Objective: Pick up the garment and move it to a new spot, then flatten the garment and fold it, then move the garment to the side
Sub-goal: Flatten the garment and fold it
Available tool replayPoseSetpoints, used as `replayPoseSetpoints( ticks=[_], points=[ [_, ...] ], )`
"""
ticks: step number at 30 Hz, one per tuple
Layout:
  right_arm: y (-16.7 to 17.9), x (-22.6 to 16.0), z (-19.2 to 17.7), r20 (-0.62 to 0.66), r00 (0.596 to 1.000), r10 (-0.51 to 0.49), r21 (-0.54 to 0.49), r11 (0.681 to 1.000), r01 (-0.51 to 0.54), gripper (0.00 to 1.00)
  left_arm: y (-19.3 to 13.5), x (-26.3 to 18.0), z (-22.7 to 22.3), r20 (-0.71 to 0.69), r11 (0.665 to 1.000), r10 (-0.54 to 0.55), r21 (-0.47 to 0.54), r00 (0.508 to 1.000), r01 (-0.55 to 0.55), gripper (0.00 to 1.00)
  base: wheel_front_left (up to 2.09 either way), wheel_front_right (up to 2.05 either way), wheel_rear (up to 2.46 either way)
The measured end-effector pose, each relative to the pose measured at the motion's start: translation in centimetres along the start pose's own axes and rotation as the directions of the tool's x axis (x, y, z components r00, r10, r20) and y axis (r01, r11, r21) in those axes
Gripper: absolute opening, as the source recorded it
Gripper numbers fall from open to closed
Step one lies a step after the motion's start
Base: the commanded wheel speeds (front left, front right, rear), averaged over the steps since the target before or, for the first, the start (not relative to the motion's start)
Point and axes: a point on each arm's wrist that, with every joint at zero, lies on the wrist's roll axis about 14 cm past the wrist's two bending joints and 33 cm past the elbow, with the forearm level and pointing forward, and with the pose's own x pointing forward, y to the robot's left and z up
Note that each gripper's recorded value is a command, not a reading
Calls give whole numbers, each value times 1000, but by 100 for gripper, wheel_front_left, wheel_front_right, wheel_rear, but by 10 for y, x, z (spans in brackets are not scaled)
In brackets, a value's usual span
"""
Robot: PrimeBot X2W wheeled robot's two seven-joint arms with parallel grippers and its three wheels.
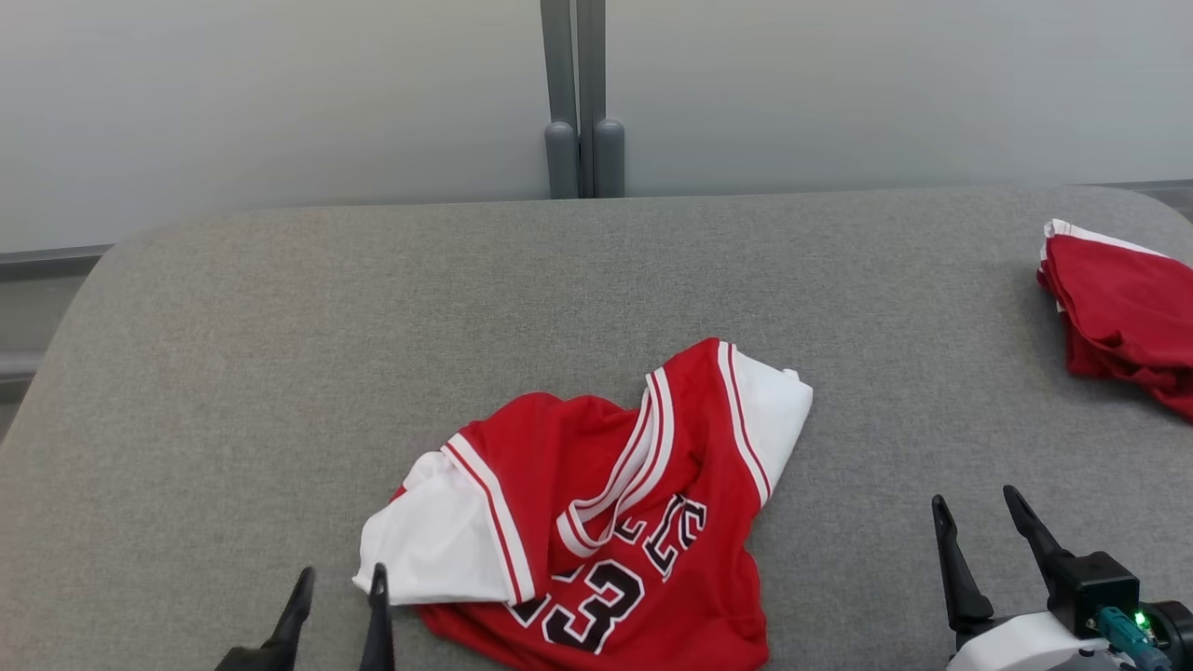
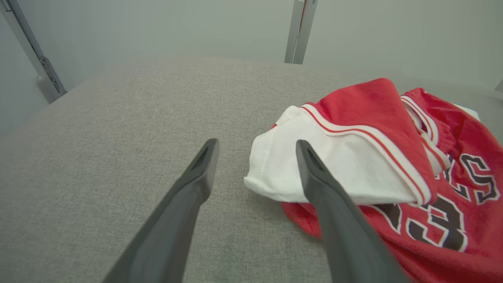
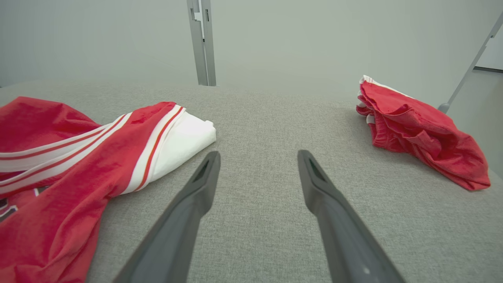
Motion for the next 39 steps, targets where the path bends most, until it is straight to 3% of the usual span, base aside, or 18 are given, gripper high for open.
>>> replayPoseSetpoints(
  ticks=[4, 9, 16, 17, 20, 25, 28, 33, 39],
  points=[
    [-1, 1, 0, -2, 1000, -1, -5, 1000, 0, 100, -43, 15, 6, 15, 990, -139, -3, 990, 139, 100, 0, 0, 0],
    [-5, 2, 1, 3, 1000, -11, -5, 1000, 11, 100, -101, 25, -15, -122, 947, -320, -33, 939, 319, 100, 0, 0, 0],
    [-15, -3, -2, -7, 998, -56, 9, 998, 56, 100, -98, 38, -65, -384, 953, -273, 19, 882, 303, 100, 0, 0, 0],
    [-19, -4, -2, -7, 998, -69, 10, 998, 69, 100, -95, 43, -68, -397, 956, -258, 28, 881, 293, 0, 0, 0, 0],
    [-27, -6, -1, -3, 995, -100, 15, 995, 100, 100, -84, 61, -66, -392, 954, -238, 76, 888, 289, 0, 0, 0, 0],
    [-45, -13, -2, -9, 987, -163, 22, 986, 164, 100, -81, 115, -19, -212, 948, -237, 162, 948, 273, 0, 0, 0, 0],
    [-53, -19, -2, -12, 980, -198, 28, 980, 198, 100, -96, 146, 22, -69, 931, -288, 212, 955, 296, 0, 0, 0, 0],
    [-68, -30, -3, -17, 967, -256, 34, 966, 256, 100, -133, 189, 91, 132, 896, -386, 289, 913, 337, 0, 0, 0, 0],
    [-88, -51, -5, -33, 937, -347, 39, 937, 348, 100, -190, 214, 147, 282, 850, -505, 327, 816, 413, 0, 0, 0, 0]
  ],
)
